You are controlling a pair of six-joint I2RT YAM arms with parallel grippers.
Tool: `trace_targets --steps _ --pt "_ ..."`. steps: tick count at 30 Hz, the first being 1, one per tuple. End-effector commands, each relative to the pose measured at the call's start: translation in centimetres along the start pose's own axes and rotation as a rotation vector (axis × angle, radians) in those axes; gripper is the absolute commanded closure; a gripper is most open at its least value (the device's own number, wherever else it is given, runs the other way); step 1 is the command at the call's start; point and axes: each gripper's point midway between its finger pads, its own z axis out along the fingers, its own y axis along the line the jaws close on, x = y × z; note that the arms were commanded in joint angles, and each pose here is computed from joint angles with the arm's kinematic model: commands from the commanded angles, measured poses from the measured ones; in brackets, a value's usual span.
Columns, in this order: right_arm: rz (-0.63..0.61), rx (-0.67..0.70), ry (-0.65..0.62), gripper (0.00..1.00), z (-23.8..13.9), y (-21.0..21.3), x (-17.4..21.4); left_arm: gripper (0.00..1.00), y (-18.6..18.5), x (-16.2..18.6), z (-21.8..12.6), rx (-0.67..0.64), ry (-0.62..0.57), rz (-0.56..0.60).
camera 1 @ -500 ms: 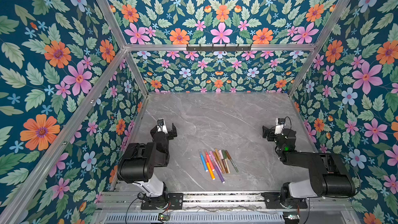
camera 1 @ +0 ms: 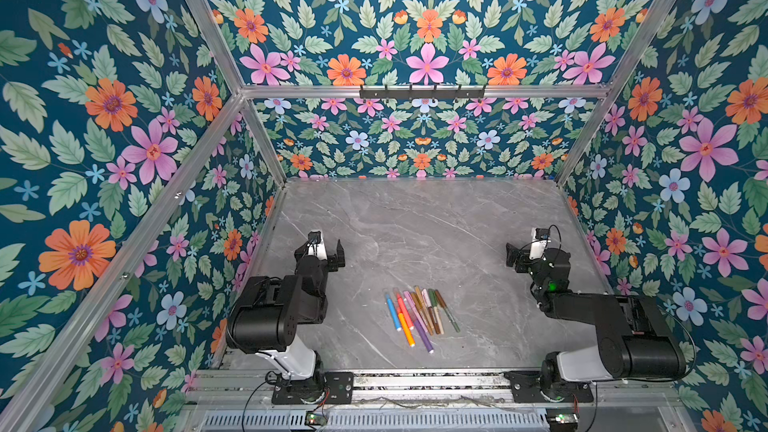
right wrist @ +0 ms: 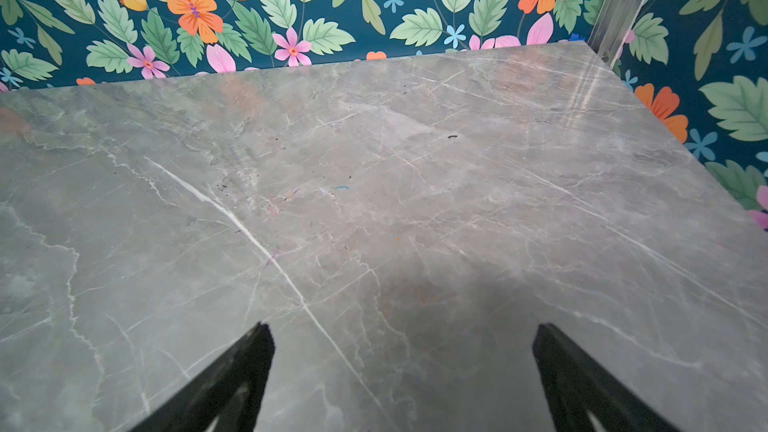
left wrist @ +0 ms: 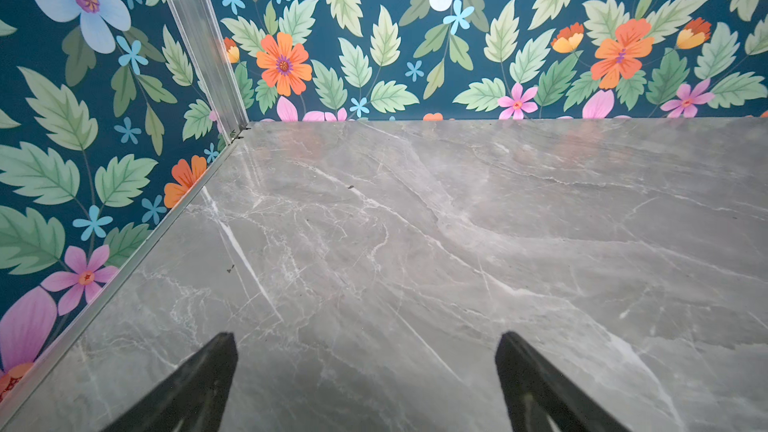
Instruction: Open the pen caps
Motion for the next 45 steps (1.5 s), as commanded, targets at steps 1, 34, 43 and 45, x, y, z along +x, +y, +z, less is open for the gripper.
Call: trace_targets --steps 1,34,43,45 --pt "0.004 0.008 -0.009 0.01 0.1 -0.1 -0.3 0.0 -0.1 -0.9 0.0 0.007 -0.037 0.008" --pt "0.013 0.028 -0.011 0.01 0.1 -0.4 -0.3 0.0 1.5 -0.7 0.6 -0.08 -0.011 -0.036" --pt "-0.005 0.35 0.073 0.01 -2.9 -1.2 -6.0 0.0 2.3 -5.3 -1.7 -0.268 -0.003 -0.027" --pt "0.126 0.286 0.1 0.01 -4.5 0.2 -8.3 0.0 1.1 -7.1 -2.2 -0.227 0.049 -0.136"
